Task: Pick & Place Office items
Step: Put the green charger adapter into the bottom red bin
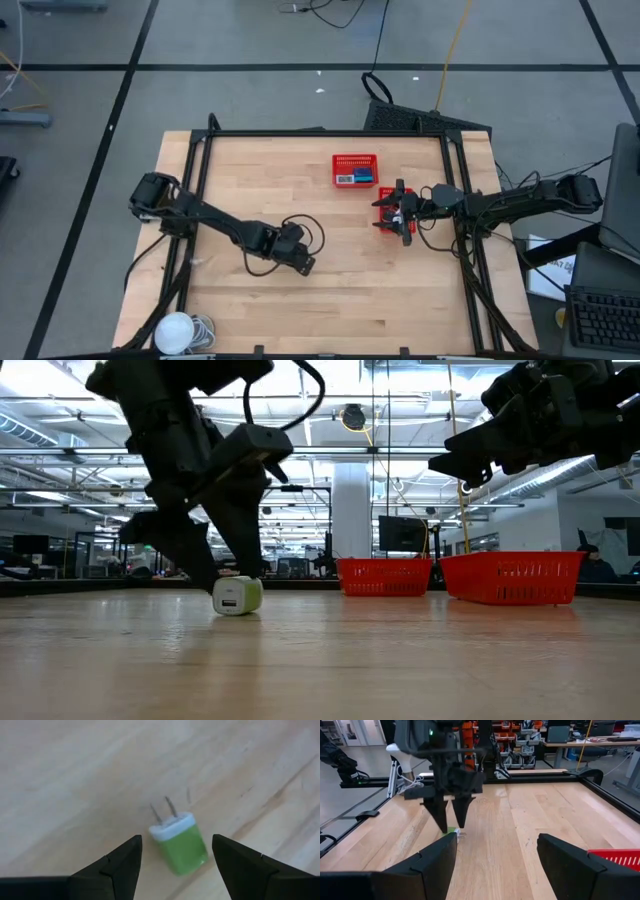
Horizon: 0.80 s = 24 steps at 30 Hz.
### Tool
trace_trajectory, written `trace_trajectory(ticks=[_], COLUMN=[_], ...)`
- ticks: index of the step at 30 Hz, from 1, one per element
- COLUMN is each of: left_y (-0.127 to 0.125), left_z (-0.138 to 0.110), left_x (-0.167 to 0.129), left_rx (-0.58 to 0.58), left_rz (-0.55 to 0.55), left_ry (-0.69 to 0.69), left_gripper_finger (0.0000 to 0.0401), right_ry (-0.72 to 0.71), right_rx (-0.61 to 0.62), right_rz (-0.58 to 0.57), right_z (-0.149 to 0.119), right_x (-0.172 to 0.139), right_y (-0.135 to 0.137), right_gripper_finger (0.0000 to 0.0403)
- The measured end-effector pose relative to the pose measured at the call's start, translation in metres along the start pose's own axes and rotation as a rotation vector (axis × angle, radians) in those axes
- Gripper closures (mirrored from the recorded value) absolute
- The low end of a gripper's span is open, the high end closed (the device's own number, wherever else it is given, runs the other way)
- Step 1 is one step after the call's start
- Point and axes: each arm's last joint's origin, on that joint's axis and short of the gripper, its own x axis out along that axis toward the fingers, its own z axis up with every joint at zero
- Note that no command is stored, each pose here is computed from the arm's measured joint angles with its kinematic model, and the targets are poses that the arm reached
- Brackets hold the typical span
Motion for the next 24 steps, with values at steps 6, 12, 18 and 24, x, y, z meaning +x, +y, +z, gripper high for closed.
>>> trace_trajectory(ticks=[6,12,18,24], left_y=[0.001,0.007,0.008,0.009], left_z=[-0.003,-0.004,-0.007,-0.008], left_x=[0.016,0.015,0.015,0.015], left_rx=[-0.051,-0.106,-0.096,-0.081], left_rz=[0.011,0.066,0.081,0.087], left_ry=[0.035,0.087,0.093,0.121], left_gripper_finger=[0.0158,0.0158,0.0158,0.0201], right_ry=[0.000,-0.001,-0.001,-0.001], right_rx=[0.000,0.000,0.000,0.000], right_rz=[0.000,0.000,0.000,0.000], right_z=[0.000,0.000,0.000,0.000], right_x=[0.000,0.000,0.000,0.000], right_y=[0.000,0.000,0.000,0.000], right_gripper_finger=[0.0140,0.0140,0.0140,0.0140])
